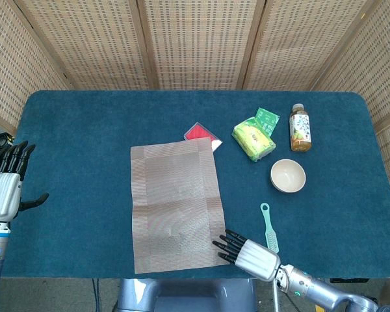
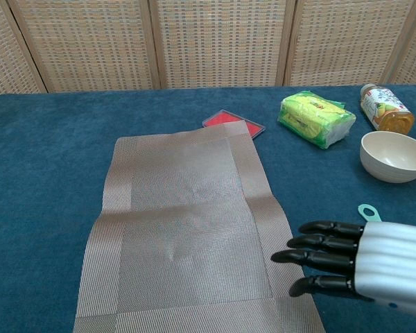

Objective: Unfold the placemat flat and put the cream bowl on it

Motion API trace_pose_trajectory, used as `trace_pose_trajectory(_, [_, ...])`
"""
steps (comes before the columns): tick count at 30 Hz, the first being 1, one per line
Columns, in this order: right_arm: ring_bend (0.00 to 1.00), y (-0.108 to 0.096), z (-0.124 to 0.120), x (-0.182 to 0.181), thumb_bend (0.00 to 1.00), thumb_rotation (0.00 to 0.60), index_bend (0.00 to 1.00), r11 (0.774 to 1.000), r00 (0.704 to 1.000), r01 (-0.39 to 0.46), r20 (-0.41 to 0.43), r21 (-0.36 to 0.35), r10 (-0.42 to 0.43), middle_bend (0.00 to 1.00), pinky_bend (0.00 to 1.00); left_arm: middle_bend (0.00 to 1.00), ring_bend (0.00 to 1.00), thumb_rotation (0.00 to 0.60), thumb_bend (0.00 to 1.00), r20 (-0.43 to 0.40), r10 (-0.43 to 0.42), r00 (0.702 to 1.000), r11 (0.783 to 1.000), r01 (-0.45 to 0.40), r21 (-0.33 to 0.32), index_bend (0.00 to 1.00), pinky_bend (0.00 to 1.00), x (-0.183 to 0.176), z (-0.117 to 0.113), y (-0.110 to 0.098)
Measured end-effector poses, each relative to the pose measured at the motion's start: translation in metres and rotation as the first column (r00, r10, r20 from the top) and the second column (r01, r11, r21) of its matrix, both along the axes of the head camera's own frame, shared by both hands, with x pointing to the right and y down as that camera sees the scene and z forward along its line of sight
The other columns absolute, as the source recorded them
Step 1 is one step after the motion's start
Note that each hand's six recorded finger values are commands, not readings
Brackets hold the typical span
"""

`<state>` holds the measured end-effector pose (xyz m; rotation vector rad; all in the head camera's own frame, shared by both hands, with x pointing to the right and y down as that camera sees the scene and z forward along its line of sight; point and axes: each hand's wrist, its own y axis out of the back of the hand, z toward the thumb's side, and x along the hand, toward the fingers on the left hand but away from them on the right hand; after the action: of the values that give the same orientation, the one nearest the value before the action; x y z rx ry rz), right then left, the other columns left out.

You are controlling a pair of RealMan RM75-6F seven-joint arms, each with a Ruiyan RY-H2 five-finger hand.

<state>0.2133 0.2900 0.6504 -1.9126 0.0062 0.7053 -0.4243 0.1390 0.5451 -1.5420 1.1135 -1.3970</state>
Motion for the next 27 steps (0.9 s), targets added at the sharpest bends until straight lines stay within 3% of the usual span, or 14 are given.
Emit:
trace_pose_trajectory(8, [0.00,-0.004,0.007,-0.028,0.00,0.600,0.23,0.999,0.999,0.034,0.014,-0.003,-0.034,0.00,0.00,0.00,0.00,0.600,0.00,0.013,0.006,1.000,1.000,-0.006,0.002,0.00,0.00,0.003,0.002,0.002])
trace_pose_trajectory(27, [0.00,-0.010,0.026,-0.056,0.00,0.600,0.24,0.999,0.999,0.052,0.007,0.001,-0.052,0.00,0.00,0.00,0.00,0.600,0.00,0.020,0.010,1.000,1.000,-0.010,-0.009,0.00,0.00,0.005,0.005,0.002])
